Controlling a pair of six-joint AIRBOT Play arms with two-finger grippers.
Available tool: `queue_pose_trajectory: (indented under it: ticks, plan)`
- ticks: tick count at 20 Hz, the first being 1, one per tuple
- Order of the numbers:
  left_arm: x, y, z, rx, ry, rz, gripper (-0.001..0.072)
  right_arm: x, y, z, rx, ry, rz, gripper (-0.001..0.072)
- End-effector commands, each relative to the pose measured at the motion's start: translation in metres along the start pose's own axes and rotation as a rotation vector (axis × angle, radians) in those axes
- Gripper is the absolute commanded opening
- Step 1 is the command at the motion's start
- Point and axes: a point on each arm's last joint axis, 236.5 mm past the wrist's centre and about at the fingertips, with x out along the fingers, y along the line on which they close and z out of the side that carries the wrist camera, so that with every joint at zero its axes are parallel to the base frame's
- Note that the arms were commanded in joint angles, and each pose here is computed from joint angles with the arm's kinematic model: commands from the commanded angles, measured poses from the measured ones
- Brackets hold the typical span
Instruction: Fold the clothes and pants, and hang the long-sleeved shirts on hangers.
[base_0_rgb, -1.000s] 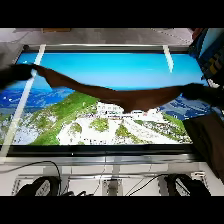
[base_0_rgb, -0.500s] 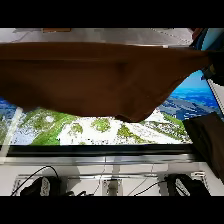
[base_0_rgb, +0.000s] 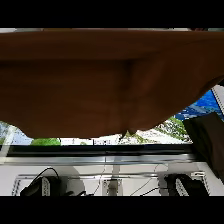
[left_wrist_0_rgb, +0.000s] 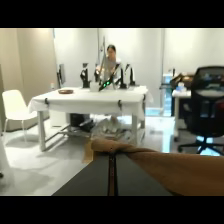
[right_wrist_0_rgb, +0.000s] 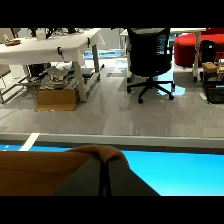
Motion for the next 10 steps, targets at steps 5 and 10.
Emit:
queue_pose_trajectory:
  ticks: [5,10]
  plan:
    - [0.079,-0.039,-0.165,-0.331,0.485,-0.265,0.0011,0.136,-0.057,-0.152,0.239,0.478,-0.036,0.0014]
    - [0.102,-0.123,-0.375,-0.280,0.943,-0.558,0.0012,0.209,-0.096,-0.339,0.404,0.902,-0.069,0.0015]
